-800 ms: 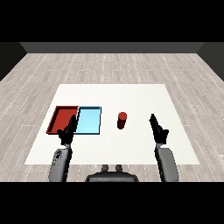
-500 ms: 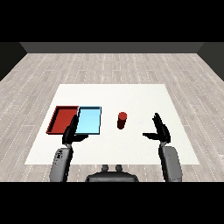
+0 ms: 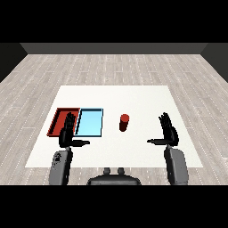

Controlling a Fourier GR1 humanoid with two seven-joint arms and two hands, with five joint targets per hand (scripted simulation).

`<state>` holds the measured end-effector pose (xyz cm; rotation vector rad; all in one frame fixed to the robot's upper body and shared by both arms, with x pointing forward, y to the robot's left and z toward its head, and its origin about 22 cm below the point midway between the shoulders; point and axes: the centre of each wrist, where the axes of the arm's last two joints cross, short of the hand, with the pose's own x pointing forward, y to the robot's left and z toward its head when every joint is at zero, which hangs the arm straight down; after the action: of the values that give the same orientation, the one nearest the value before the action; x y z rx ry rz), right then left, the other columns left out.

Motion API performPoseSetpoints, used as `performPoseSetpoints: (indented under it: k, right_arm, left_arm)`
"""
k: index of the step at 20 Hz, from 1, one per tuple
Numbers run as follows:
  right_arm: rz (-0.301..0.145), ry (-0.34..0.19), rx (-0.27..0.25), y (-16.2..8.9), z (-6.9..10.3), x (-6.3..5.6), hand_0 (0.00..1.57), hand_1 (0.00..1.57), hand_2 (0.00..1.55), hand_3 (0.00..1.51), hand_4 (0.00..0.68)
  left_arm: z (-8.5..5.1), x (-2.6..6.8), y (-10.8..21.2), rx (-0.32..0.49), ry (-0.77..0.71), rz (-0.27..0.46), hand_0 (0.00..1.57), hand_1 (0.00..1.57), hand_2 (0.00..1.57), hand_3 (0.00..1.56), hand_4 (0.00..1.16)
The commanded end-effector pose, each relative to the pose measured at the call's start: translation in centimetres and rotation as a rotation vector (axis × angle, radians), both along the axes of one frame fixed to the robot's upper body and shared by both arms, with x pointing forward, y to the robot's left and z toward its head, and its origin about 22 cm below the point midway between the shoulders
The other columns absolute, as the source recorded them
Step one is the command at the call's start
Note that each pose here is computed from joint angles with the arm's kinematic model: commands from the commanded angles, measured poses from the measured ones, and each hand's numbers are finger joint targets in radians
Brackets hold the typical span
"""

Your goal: Pick the red can and put it in the red box

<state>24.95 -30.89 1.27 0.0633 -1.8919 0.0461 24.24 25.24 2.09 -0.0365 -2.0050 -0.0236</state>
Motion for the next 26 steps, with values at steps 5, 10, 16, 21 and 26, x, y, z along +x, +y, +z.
performPoseSetpoints:
  k: [5, 10, 16, 21, 26]
  right_arm:
    - [0.009, -0.037, 0.008, -0.6, -1.0, -0.1, 0.00, 0.00, 0.00, 0.00, 0.000]
    - [0.021, -0.004, 0.014, 0.2, -1.3, -1.0, 0.00, 0.00, 0.00, 0.00, 0.000]
    - [0.036, 0.023, 0.028, 2.2, -1.6, 3.3, 0.00, 0.00, 0.00, 0.00, 0.000]
    - [0.051, 0.025, 0.003, 2.1, -0.8, 3.9, 0.00, 0.00, 0.00, 0.00, 0.000]
    - [0.051, 0.054, 0.021, 4.6, -0.9, 5.4, 0.00, 0.00, 0.00, 0.00, 0.000]
  left_arm:
    - [-1.0, 1.81, -2.2, -0.021, -0.041, -0.009, 0.00, 0.00, 0.00, 0.00, 0.00]
    - [-2.4, 0.96, -0.2, -0.060, -0.048, -0.022, 0.00, 0.00, 0.00, 0.00, 0.00]
    - [-1.8, 0.06, 0.2, -0.050, -0.056, 0.004, 0.00, 0.00, 0.00, 0.00, 0.00]
    - [-1.4, -1.62, -0.4, -0.071, -0.053, 0.004, 0.00, 0.00, 0.00, 0.00, 0.00]
    - [-1.2, -0.66, 0.4, -0.073, -0.070, 0.001, 0.00, 0.00, 0.00, 0.00, 0.00]
